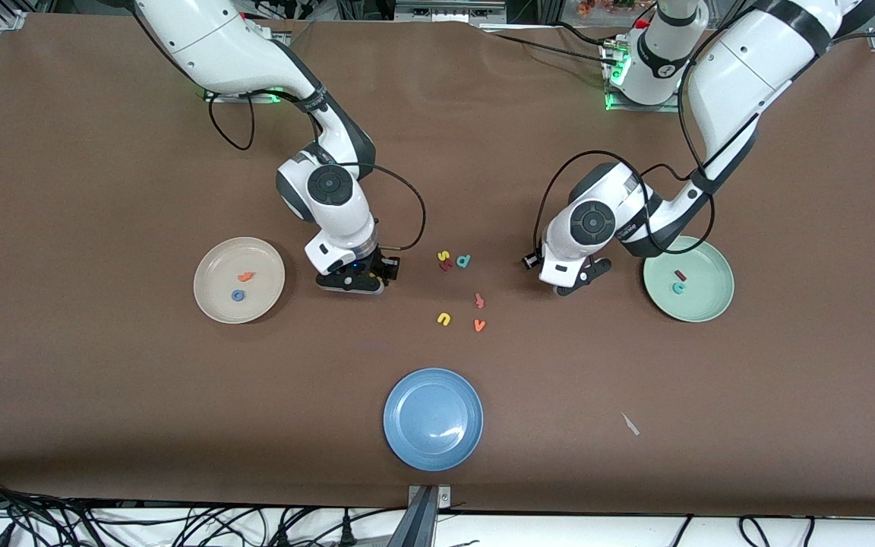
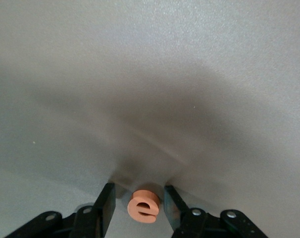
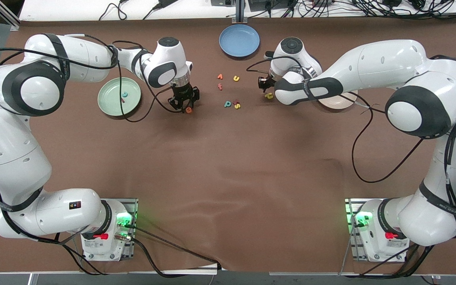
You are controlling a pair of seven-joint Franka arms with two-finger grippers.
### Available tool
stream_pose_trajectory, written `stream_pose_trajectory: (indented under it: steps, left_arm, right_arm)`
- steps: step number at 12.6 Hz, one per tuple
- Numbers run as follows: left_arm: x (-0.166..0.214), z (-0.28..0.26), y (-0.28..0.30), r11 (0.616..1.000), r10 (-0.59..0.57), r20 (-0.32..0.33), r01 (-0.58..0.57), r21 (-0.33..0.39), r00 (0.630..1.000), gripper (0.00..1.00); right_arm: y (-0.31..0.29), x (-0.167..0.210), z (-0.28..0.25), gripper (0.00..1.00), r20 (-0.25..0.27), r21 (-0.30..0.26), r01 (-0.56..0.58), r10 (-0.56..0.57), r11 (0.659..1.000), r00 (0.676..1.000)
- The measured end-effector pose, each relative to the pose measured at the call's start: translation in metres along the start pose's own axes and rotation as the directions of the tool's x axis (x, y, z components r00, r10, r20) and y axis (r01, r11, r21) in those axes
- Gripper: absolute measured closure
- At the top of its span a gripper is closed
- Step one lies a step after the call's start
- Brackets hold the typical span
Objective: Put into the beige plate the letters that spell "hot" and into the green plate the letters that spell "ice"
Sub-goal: 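Grasp the yellow letter with the right gripper while the left gripper grasps orange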
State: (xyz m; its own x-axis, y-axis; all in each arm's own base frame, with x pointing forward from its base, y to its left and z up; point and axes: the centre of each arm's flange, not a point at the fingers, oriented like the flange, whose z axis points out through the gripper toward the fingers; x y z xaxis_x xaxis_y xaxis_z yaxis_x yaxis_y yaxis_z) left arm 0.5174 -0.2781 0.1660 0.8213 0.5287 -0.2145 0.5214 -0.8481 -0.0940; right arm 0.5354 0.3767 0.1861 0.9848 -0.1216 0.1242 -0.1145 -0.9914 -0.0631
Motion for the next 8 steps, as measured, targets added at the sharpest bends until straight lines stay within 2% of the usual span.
stream_pose_trajectory:
  steps: [2,8]
  left_arm:
    - [0.0005,0.0001,-0.0005,1.0,-0.004,0.0,0.004,0.0,1.0,0.53]
    - [-0.0005,0.0004,-0.0002,1.0,-0.006,0.001,0.006,0.001,1.0,0.53]
  right_arm:
    - [0.0031,-0.0028,0.0112,0.39,0.014,-0.01,-0.016,0.017,1.0,1.0]
    - [0.0028,-0.0028,0.0123,0.4,0.012,-0.006,-0.059,0.059,0.998,0.998]
